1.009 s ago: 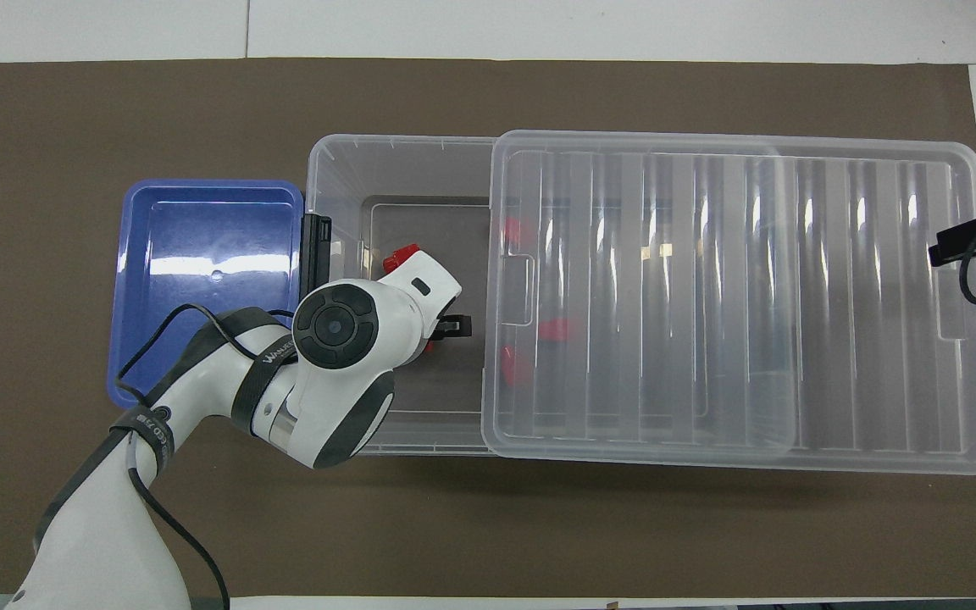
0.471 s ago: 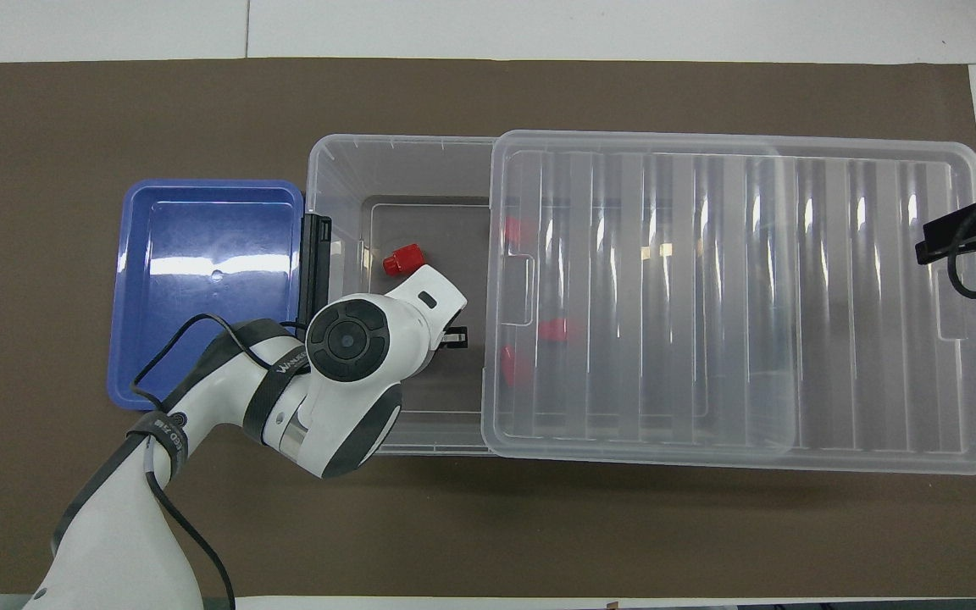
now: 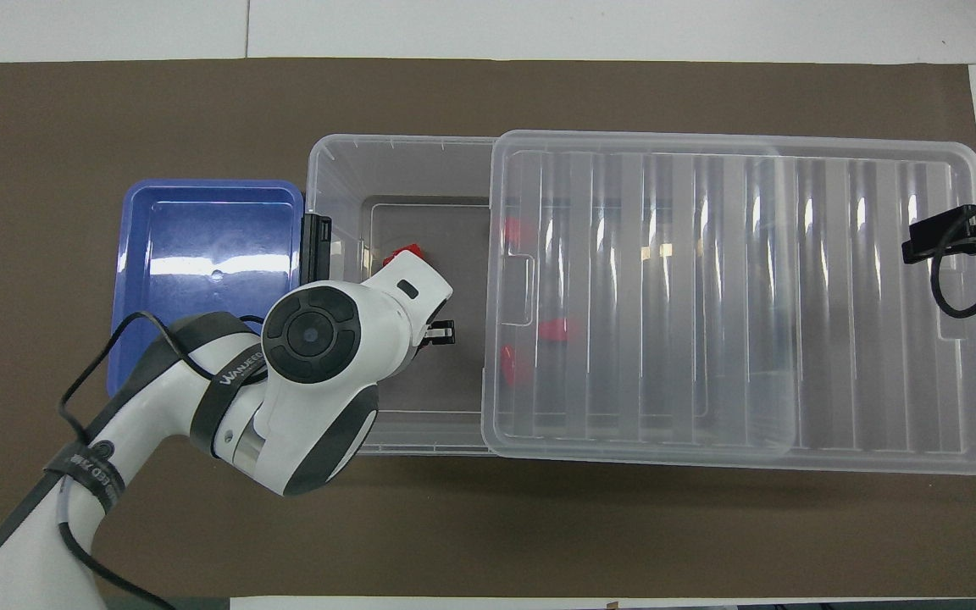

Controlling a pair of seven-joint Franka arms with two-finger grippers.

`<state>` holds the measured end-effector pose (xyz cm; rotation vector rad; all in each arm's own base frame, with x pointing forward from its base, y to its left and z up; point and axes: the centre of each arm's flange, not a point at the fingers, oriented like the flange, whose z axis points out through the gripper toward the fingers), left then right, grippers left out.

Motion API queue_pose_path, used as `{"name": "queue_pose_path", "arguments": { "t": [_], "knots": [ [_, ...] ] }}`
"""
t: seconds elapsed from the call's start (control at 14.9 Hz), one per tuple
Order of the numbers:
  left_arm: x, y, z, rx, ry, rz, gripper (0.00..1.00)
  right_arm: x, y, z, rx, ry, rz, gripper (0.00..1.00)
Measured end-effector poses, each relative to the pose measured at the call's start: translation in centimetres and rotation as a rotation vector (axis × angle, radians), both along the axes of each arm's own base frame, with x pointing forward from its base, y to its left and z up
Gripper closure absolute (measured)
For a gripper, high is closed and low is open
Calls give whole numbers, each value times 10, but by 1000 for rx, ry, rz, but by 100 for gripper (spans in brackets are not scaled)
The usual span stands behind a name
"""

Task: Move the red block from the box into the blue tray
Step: 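Lift the red block with the left gripper and carry it over the tray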

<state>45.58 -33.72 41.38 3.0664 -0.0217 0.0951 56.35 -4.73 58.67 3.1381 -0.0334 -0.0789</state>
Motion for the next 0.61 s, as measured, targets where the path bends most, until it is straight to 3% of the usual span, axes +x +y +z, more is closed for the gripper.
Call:
{"name": "queue_pose_path", "arguments": {
  "t": [0.4, 0.61],
  "knots": [
    [17, 67, 85, -2, -33, 82, 66, 1, -9, -11, 0, -15, 24, 0],
    [38, 122, 92, 11, -40, 82, 66, -3, -33, -11, -15, -16, 24, 29]
  ]
}}
